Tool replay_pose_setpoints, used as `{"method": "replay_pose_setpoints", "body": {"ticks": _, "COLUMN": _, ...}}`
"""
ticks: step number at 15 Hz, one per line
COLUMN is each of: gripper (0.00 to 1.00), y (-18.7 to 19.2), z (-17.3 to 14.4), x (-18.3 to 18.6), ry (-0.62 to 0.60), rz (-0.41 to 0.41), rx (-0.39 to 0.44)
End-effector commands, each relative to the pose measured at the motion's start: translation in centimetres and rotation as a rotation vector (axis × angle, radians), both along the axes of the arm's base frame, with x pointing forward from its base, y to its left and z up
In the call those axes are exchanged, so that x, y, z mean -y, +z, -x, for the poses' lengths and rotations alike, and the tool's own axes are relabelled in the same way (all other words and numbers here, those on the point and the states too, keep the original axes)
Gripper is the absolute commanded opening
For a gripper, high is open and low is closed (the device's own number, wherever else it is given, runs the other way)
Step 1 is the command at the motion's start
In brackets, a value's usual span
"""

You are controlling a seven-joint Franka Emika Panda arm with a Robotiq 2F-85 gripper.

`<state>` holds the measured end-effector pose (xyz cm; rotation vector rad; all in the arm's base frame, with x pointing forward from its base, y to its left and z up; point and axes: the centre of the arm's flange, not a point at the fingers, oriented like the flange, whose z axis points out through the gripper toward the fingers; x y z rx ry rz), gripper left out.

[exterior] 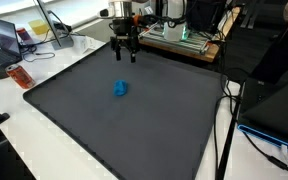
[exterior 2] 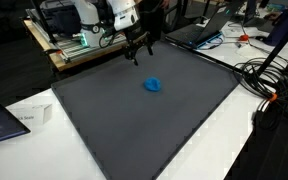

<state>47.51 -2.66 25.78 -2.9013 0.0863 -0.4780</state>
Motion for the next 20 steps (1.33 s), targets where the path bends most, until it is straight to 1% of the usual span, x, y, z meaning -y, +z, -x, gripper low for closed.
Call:
{"method": "replay_pose_setpoints", "body": {"ticks": 1, "gripper": 1.00, "y": 1.9, "z": 0.7, "x": -2.7, "ry": -0.076, "rz": 0.001, "rx": -0.020}}
{"method": "replay_pose_setpoints", "body": {"ticks": 5, "gripper": 1.00, "y": 2.7, "z": 0.5, "x": -4.9, "ry": -0.166, "rz": 0.000, "rx": -0.074}}
{"method": "replay_pose_setpoints", "body": {"ticks": 7, "gripper": 1.00, "y": 3.1, "z": 0.0, "x": -5.6, "ry": -0.213, "rz": 0.012, "rx": -0.120}}
{"method": "replay_pose_setpoints", "body": {"ticks": 11, "gripper": 1.00, "y": 4.0, "z": -1.6, "x": -6.2, "ry": -0.282, "rz": 0.031, "rx": -0.226}}
{"method": "replay_pose_setpoints", "body": {"ticks": 13, "gripper": 1.00, "y": 5.5, "z": -3.0, "x": -7.4, "ry": -0.281, "rz": 0.031, "rx": -0.265}}
{"method": "replay_pose_setpoints", "body": {"ticks": 14, "gripper": 1.00, "y": 2.6, "z": -1.3, "x": -5.6, "ry": -0.270, "rz": 0.033, "rx": -0.234}}
{"method": "replay_pose_setpoints", "body": {"ticks": 15, "gripper": 1.00, "y": 3.5, "z": -1.8, "x": -6.1, "ry": -0.267, "rz": 0.029, "rx": -0.233}}
{"method": "replay_pose_setpoints", "body": {"ticks": 20, "gripper": 1.00, "y": 2.8, "z": -1.5, "x": -5.8, "ry": -0.271, "rz": 0.032, "rx": -0.245}}
